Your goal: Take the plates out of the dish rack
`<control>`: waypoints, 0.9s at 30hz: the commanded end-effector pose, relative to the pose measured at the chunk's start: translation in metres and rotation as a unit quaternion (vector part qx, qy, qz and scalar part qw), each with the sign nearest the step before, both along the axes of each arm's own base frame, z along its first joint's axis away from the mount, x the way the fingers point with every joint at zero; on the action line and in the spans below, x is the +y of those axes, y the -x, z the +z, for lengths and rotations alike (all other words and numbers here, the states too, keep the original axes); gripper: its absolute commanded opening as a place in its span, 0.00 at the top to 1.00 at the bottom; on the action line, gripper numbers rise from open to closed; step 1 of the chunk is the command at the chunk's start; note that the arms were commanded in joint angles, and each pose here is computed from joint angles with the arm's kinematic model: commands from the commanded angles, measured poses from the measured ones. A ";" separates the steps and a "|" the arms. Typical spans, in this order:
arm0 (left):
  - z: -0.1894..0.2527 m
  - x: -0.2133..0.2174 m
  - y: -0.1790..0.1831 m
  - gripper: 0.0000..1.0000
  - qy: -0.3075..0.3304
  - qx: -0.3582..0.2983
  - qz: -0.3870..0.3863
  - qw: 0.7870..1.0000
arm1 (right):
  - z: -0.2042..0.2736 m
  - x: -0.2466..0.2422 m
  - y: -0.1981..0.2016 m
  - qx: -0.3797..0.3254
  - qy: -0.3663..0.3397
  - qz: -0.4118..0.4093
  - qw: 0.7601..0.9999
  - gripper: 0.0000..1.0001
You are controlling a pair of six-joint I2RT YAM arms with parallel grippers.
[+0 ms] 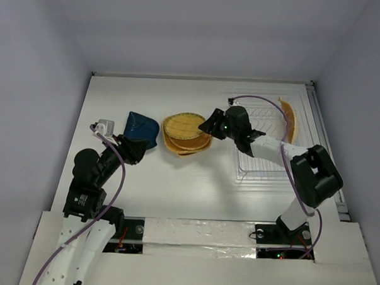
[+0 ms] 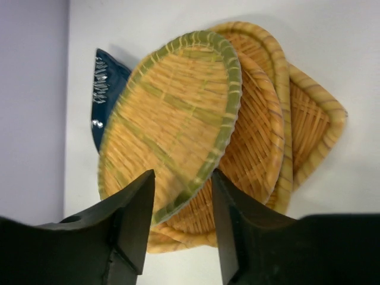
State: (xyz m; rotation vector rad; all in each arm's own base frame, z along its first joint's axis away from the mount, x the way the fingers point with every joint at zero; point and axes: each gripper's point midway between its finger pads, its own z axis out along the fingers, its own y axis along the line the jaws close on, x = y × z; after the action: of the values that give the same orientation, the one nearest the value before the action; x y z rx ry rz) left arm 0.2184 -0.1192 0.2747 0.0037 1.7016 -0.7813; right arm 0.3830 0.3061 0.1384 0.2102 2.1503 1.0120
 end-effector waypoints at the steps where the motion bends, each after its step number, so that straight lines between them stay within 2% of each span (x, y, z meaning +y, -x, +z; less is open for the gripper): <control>1: 0.006 -0.002 -0.003 0.67 0.006 -0.015 -0.006 1.000 | 0.028 -0.001 0.007 -0.045 0.015 0.002 0.999 0.47; 2: 0.006 -0.003 -0.003 0.67 0.006 -0.016 -0.007 1.000 | 0.027 -0.006 0.007 -0.045 0.027 -0.006 0.999 0.41; 3: 0.007 -0.003 -0.002 0.67 0.006 -0.016 -0.007 1.000 | 0.033 -0.006 0.012 -0.051 0.032 -0.003 0.998 0.40; 10: 0.007 -0.003 -0.001 0.67 0.006 -0.018 -0.010 1.000 | 0.056 -0.019 0.023 -0.072 0.064 -0.014 0.995 0.41; 12: 0.008 -0.003 -0.001 0.67 0.006 -0.019 -0.010 1.000 | 0.069 -0.037 0.021 -0.089 0.086 -0.048 0.991 0.59; 13: 0.009 -0.003 0.000 0.67 0.007 -0.021 -0.010 1.000 | 0.075 -0.047 0.019 -0.097 0.098 -0.068 0.988 0.73; 14: 0.010 -0.003 0.000 0.67 0.007 -0.023 -0.011 1.000 | 0.077 -0.062 0.023 -0.098 0.129 -0.082 0.983 0.97; 15: 0.010 -0.003 0.001 0.67 0.008 -0.025 -0.011 1.000 | 0.080 -0.083 0.016 -0.105 0.164 -0.131 0.972 1.00; 17: 0.012 -0.003 0.002 0.67 0.008 -0.028 -0.011 0.999 | 0.086 -0.115 0.013 -0.103 0.221 -0.176 0.954 1.00; 18: 0.013 -0.003 0.003 0.67 0.009 -0.030 -0.012 0.999 | 0.091 -0.140 0.010 -0.106 0.252 -0.224 0.935 1.00; 23: 0.021 -0.004 0.010 0.67 0.012 -0.048 -0.016 0.999 | 0.095 -0.238 0.011 -0.074 0.346 -0.344 0.869 0.98; 25: 0.024 -0.006 0.015 0.67 0.014 -0.056 -0.023 0.998 | 0.096 -0.269 0.014 -0.061 0.371 -0.385 0.843 0.86; 26: 0.025 -0.005 0.016 0.67 0.015 -0.059 -0.022 0.998 | 0.092 -0.279 0.018 -0.049 0.386 -0.392 0.834 0.61; 27: 0.026 -0.007 0.018 0.67 0.015 -0.062 -0.026 0.998 | 0.093 -0.294 0.020 -0.042 0.397 -0.412 0.819 0.51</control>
State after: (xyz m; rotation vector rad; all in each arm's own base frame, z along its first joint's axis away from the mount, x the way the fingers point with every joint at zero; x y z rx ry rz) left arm 0.2056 -0.1211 0.2880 0.0370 1.6407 -0.8019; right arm 0.3786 0.0696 0.2184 0.5032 1.9430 -0.0923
